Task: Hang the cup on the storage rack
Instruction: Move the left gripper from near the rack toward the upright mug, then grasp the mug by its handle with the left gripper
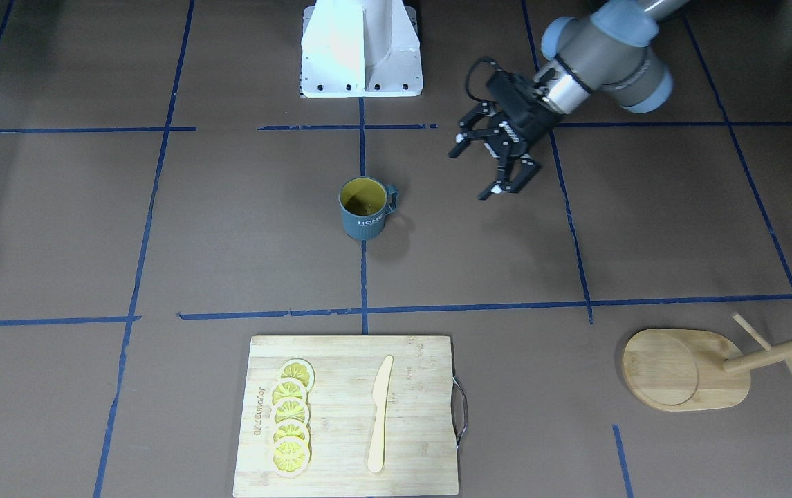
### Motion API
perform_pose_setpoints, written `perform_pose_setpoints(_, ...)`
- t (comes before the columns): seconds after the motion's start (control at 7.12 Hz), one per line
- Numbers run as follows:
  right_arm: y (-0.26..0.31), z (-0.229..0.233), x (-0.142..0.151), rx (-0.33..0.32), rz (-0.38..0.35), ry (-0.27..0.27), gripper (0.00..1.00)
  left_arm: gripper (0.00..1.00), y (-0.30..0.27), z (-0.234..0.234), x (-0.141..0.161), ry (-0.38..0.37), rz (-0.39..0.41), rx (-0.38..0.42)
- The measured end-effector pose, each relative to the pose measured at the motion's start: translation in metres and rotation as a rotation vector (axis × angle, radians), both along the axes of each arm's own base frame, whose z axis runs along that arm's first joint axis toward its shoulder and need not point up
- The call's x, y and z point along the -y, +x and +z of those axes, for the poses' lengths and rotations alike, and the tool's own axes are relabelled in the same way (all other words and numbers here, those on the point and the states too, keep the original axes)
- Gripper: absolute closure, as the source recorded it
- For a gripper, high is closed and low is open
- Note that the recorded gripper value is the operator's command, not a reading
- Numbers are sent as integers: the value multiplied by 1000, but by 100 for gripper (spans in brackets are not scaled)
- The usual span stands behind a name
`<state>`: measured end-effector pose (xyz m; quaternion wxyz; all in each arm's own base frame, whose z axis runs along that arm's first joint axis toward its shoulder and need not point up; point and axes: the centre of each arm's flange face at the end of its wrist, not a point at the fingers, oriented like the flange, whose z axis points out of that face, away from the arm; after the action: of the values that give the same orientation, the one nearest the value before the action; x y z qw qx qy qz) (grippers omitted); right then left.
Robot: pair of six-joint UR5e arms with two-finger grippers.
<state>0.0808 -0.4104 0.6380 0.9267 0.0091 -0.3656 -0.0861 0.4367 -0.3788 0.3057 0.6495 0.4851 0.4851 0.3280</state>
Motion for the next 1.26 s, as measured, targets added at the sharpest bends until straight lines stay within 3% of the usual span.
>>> perform_pose_setpoints(0.84, 0, -3, 4, 0, 0, 7, 0, 1, 103, -5, -16, 8, 16, -24)
perform_pose_setpoints(0.98, 0, -2, 4, 0, 0, 6, 0, 6, 118, -6, -21, 11, 7, -28)
perform_pose_setpoints(1.26, 0, -2, 4, 0, 0, 6, 0, 28, 138, -10, -19, 10, -6, -24)
